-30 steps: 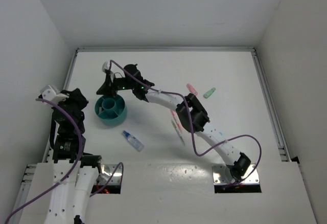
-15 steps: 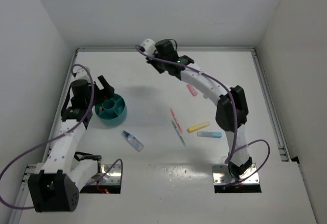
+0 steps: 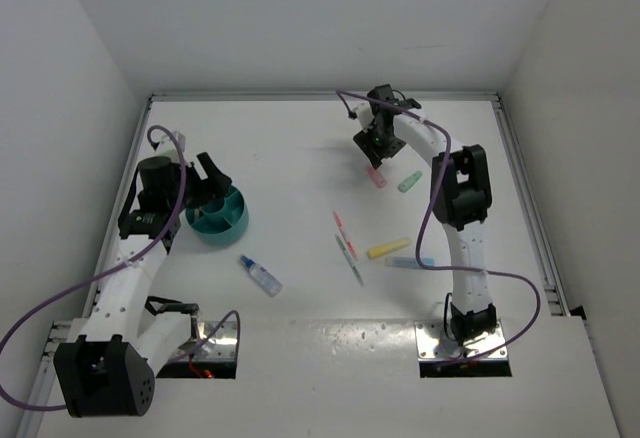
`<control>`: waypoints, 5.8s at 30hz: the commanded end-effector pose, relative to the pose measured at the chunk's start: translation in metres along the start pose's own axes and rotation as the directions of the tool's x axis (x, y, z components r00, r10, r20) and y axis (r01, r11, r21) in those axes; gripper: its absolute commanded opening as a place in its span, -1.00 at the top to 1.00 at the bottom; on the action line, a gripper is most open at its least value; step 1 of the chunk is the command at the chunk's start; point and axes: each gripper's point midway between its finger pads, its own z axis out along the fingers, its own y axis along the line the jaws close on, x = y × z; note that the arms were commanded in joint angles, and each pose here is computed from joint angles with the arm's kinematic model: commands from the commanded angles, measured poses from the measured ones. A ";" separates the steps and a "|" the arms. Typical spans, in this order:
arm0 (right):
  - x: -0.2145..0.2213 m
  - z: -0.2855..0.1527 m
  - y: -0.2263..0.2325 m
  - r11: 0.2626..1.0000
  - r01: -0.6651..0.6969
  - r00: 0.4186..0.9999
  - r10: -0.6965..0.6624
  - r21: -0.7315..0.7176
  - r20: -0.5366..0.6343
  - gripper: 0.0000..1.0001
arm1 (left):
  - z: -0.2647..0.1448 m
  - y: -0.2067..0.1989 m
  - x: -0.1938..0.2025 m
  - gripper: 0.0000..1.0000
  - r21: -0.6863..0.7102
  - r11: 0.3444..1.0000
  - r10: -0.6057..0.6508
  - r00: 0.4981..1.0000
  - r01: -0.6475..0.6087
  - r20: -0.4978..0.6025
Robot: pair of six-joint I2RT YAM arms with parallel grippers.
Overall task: Sort the stationery into containers
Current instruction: Pick up the stationery from the center of the board, then place the stationery in the storage box, then pick up the stationery from the center of the board.
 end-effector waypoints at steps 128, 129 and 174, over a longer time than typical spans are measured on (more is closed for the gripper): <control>-0.175 -0.095 0.042 0.938 -0.014 0.893 -0.145 0.347 0.426 0.24 | -0.058 0.024 -0.071 -0.46 -0.168 0.981 -0.023 0.928 0.092 0.372; -0.163 -0.092 0.021 0.937 -0.086 0.916 -0.059 0.339 0.396 0.45 | -0.056 0.022 -0.070 -0.71 -0.163 0.983 -0.026 0.936 0.088 0.352; 0.112 -0.002 0.013 0.697 -0.715 0.686 0.684 -0.054 -0.246 0.65 | -0.053 0.014 -0.068 -0.78 -0.124 0.989 -0.030 0.945 0.074 0.326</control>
